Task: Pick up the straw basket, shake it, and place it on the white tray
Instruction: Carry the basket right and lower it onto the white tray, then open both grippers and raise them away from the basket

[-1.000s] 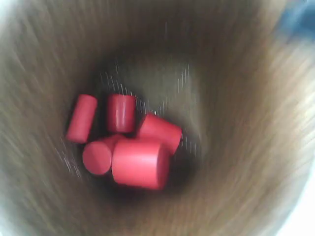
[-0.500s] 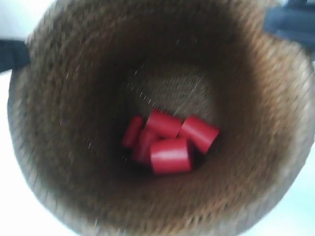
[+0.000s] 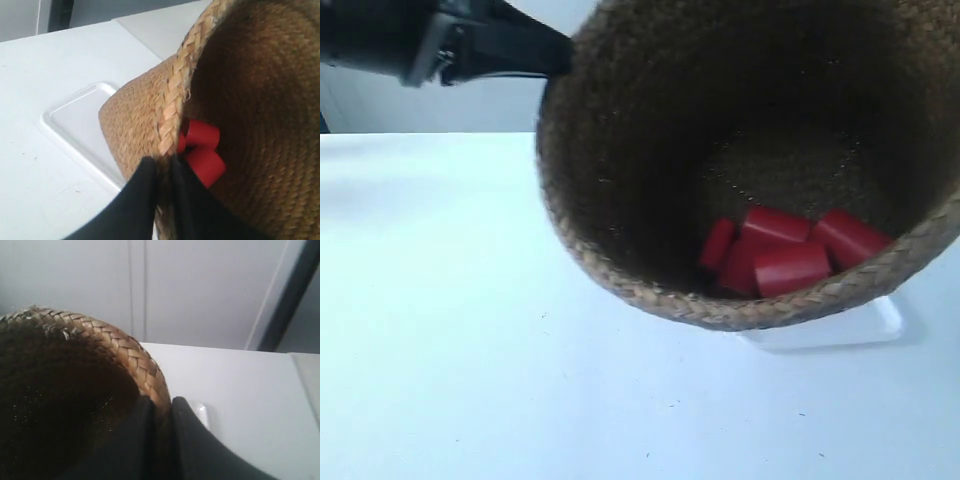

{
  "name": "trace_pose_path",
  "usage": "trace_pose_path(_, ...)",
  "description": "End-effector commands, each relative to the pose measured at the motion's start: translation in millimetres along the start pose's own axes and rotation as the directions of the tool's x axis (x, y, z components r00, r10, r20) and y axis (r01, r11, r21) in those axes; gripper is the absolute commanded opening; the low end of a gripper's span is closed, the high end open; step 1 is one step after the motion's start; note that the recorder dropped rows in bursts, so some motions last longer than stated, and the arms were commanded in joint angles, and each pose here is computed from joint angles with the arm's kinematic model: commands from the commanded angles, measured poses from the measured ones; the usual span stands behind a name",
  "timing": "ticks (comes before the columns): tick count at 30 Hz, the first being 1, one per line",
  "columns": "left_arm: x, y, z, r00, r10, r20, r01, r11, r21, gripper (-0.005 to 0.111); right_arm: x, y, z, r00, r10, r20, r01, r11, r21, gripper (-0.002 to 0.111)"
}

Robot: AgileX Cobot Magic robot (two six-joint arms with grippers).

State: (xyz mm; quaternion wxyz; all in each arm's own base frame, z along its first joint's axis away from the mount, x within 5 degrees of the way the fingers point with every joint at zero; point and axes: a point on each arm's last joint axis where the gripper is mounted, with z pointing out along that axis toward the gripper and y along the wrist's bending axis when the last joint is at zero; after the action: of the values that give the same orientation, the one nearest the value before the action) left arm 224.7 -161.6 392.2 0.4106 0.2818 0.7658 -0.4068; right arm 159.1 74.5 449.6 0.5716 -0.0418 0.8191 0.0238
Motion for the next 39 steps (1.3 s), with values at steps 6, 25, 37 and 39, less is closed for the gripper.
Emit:
trace_pose_path(6, -14.7, 15.3, 55.3, 0.992, 0.091, -0.083, -0.099, 0.989, -0.106, 0.0, 5.0, -28.0, 69.0, 0.991, -0.027, -0.134, 0.07, 0.944, 0.324, 0.0)
trace_pose_path(25, -30.3, 63.4, 134.6, 0.986, 0.039, -0.164, -0.055, 0.994, -0.095, 0.0, 54.9, -126.5, 176.8, 0.921, 0.175, -0.348, -0.005, 0.899, 0.438, 0.0)
trace_pose_path(37, -29.9, 76.3, 151.8, 0.985, 0.041, -0.169, -0.059, 0.993, -0.103, 0.022, 49.3, -120.7, 189.4, 0.953, 0.155, -0.26, -0.054, 0.932, 0.358, 0.025)
trace_pose_path(39, -31.2, 75.2, 151.3, 0.984, 0.044, -0.171, -0.061, 0.993, -0.097, 0.036, 50.6, -120.3, 190.9, 0.951, 0.155, -0.267, -0.054, 0.935, 0.352, 0.037)
